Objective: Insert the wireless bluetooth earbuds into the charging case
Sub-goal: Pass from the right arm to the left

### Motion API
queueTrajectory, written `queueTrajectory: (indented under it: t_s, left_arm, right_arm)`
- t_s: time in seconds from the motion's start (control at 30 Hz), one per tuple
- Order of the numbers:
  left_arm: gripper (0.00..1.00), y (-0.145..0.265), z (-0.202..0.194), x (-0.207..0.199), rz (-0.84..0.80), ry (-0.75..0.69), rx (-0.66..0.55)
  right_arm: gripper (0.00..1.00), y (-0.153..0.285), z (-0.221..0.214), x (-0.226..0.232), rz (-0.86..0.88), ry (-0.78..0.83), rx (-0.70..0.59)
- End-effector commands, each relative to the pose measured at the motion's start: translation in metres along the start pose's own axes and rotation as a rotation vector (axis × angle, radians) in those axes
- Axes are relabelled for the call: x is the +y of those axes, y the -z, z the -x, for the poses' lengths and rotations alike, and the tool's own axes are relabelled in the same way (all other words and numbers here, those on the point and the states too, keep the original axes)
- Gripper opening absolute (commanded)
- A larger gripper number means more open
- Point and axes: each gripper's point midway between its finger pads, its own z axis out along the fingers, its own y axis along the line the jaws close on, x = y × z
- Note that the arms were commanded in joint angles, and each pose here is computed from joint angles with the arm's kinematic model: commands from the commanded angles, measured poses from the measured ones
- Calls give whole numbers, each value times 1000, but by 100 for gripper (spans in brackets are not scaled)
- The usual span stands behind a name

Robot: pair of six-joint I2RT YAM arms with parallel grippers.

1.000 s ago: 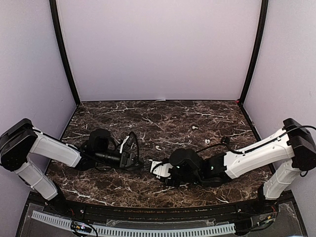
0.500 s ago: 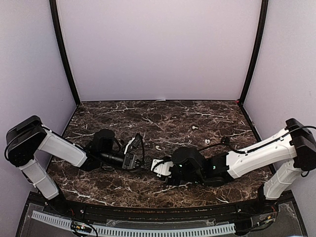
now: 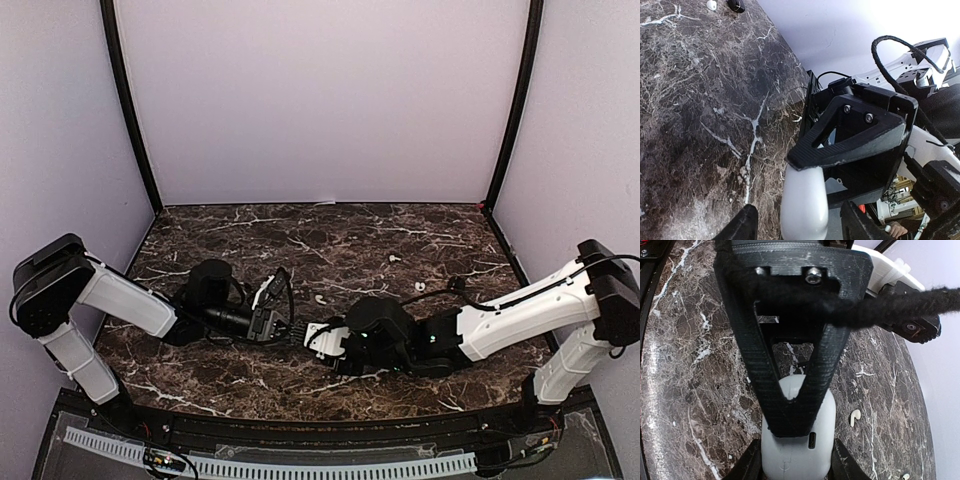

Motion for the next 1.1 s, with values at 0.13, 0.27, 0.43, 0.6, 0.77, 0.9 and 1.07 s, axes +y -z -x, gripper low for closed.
queueTrajectory:
  t_s: [0.13,0.27,0.43,0.6,0.77,0.9,1.07]
  left_arm:
    - [40,-3,8,-14,-48,-42,0]
    - [28,-4,9,-14,-49,-45,-1]
    - [19,-5,10,-13,-46,-45,-5]
    - [17,-2,14,-17,-40,-57,-26]
    - [17,3,22,-22,-25,-81,-70]
    - [17,8,31,-30,-23,-105,-123]
    - [17,18,46,-54,-81,-167,-209]
  right_arm:
    - [38,-6,15,4,9,2,-41]
    - [39,-8,14,4,7,4,-39]
    - [48,-5,14,3,-5,-5,-52]
    - [68,6,19,-2,-17,-30,-100]
    - [83,19,23,-3,-5,-100,-160]
    - [87,42,31,-13,27,-226,-273]
    - [82,83,52,-46,81,-542,-503]
